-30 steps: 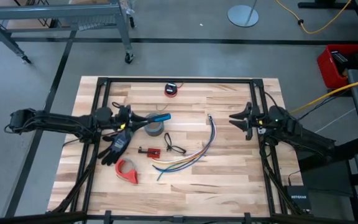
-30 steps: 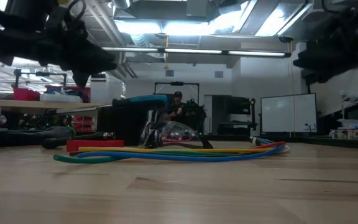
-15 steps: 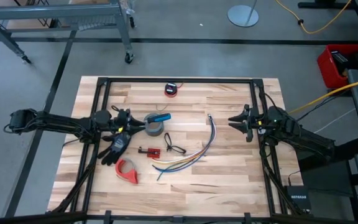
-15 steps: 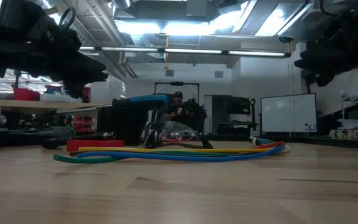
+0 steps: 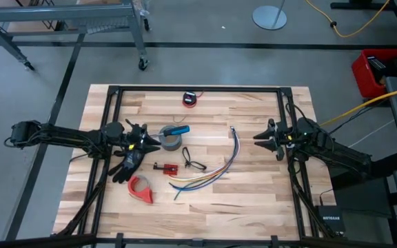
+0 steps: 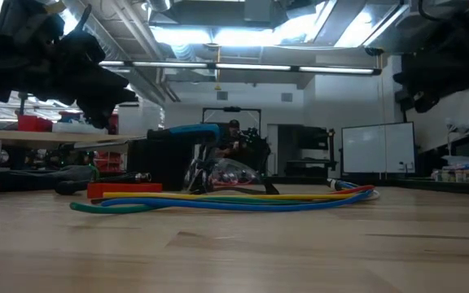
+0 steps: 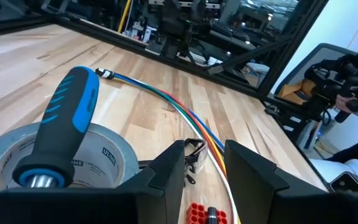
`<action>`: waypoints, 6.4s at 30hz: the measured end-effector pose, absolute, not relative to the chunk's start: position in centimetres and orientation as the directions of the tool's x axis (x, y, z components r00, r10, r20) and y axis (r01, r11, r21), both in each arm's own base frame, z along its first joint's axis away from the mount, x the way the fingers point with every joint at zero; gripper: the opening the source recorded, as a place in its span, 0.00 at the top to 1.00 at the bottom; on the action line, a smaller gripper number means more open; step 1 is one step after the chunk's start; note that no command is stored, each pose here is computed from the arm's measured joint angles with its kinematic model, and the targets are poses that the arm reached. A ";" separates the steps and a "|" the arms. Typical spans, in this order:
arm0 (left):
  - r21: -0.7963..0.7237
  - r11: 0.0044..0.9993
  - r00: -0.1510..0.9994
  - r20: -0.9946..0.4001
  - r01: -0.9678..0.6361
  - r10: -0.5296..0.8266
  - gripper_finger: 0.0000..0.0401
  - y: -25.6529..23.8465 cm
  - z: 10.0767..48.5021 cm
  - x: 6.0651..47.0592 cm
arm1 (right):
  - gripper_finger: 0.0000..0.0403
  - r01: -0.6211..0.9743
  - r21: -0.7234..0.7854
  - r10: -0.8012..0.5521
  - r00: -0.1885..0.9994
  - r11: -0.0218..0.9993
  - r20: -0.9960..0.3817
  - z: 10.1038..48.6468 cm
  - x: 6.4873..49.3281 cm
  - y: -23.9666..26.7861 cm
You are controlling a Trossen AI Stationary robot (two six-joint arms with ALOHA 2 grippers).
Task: Coil cords
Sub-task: Return to Home Position
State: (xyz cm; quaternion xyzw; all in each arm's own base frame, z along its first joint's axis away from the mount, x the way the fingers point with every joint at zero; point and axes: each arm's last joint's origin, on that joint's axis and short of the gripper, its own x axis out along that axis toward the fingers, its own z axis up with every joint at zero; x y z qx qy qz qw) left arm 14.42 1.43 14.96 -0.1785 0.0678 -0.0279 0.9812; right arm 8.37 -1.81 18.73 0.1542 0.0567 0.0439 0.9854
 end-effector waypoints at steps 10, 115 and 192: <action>-0.343 0.939 0.989 -0.125 0.031 -0.079 0.73 1.4 14.9 14.4 | 0.67 0.160 0.324 -0.131 0.985 0.933 -0.109 17.4 8.8 -2.7; -0.523 0.846 0.994 -0.049 -0.106 0.095 0.73 1.3 16.2 10.1 | 0.67 0.320 0.276 -0.341 0.940 0.906 0.028 16.8 9.1 -3.4; -0.516 0.853 0.995 0.023 -0.070 0.095 0.73 1.2 16.8 9.6 | 0.67 0.321 0.276 -0.341 0.940 0.906 0.027 16.8 9.1 -3.4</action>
